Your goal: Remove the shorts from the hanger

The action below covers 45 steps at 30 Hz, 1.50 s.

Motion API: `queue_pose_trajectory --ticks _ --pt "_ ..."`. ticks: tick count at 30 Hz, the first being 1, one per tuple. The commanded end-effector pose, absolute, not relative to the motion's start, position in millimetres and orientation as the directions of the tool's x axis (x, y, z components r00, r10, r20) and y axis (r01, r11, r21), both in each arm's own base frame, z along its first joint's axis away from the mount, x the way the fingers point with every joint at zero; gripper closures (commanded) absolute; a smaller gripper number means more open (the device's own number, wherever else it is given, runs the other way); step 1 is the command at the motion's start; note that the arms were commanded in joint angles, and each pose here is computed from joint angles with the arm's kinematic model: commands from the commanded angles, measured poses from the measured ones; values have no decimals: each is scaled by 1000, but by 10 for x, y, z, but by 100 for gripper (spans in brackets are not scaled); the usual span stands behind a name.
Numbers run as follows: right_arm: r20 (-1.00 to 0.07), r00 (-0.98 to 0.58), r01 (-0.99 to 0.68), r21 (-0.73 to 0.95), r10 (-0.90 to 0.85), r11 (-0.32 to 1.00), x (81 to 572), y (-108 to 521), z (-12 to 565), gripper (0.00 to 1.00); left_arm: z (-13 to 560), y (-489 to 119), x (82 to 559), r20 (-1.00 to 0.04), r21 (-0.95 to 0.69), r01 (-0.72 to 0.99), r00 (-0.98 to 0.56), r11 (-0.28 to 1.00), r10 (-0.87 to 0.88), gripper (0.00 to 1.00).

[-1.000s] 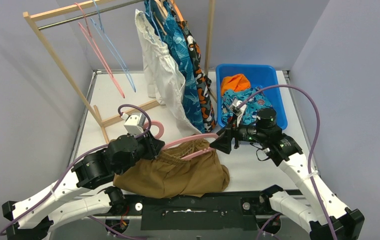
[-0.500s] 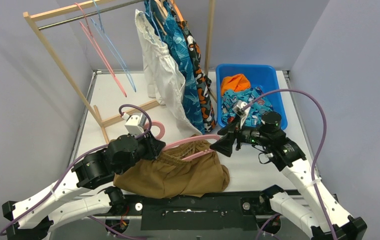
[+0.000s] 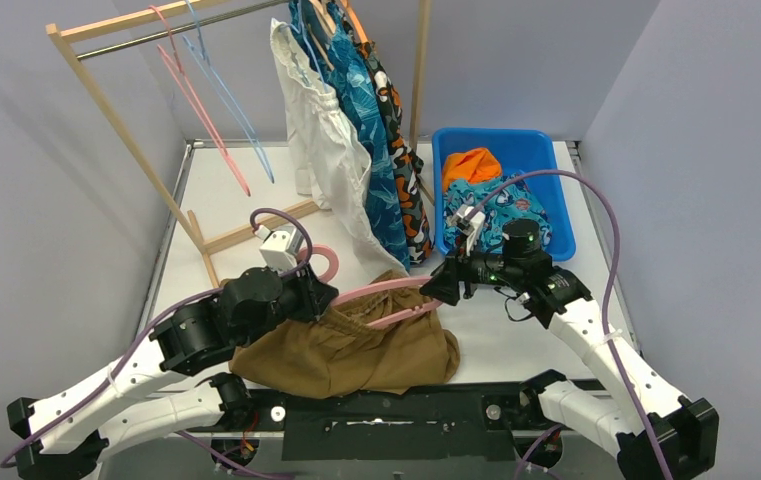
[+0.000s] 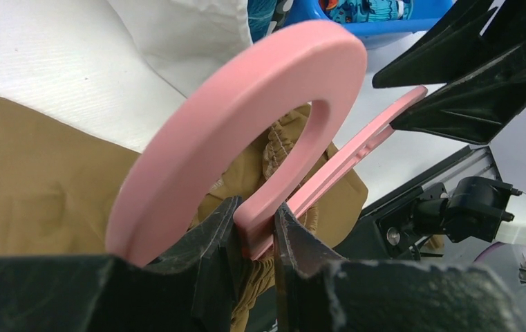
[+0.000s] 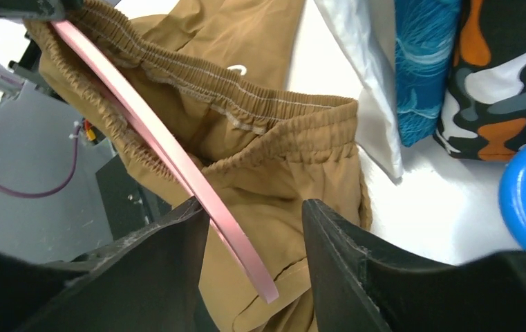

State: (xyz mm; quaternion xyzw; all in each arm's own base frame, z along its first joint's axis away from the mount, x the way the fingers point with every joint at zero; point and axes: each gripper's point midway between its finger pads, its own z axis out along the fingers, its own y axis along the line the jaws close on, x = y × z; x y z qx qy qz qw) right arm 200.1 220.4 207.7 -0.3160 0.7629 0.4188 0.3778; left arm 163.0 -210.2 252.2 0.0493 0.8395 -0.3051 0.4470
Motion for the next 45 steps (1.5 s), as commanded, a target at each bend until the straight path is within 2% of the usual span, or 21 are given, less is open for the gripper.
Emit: queue_pose_trajectory --ticks 1,3,8,11,13,17,22,37,45 --pt "-897 -418 -872 352 -146 339 1946 2305 2428 56 2822 -2087 1664 -794 -518 367 -542 772 -275 100" --pt "-899 -413 -883 356 -145 307 1897 2323 2450 72 2794 -2026 1665 -794 -514 350 -539 783 -280 100" --pt "-902 -407 -900 369 -144 231 1783 2360 2519 92 2761 -1937 1659 -795 -515 331 -529 790 -297 98" --pt "-901 -411 -888 361 -142 285 1865 2320 2504 100 2695 -1865 1670 -797 -505 305 -525 808 -299 83" --pt "-900 -415 -881 360 -135 306 1893 2292 2499 100 2620 -1816 1678 -796 -490 281 -529 825 -292 71" --pt "-899 -419 -884 372 -126 285 1843 2290 2528 100 2463 -1732 1687 -793 -468 237 -537 851 -287 56" --pt "-899 -420 -879 370 -123 300 1822 2254 2563 100 2369 -1682 1676 -787 -481 219 -535 849 -307 44" --pt "-955 -297 -899 273 -19 343 1735 2157 3298 100 1932 -1546 1742 -758 -451 63 -554 890 -345 35" --pt "-971 -239 -862 226 29 454 1786 2015 3581 100 1852 -1578 1769 -753 -434 41 -565 900 -338 35"
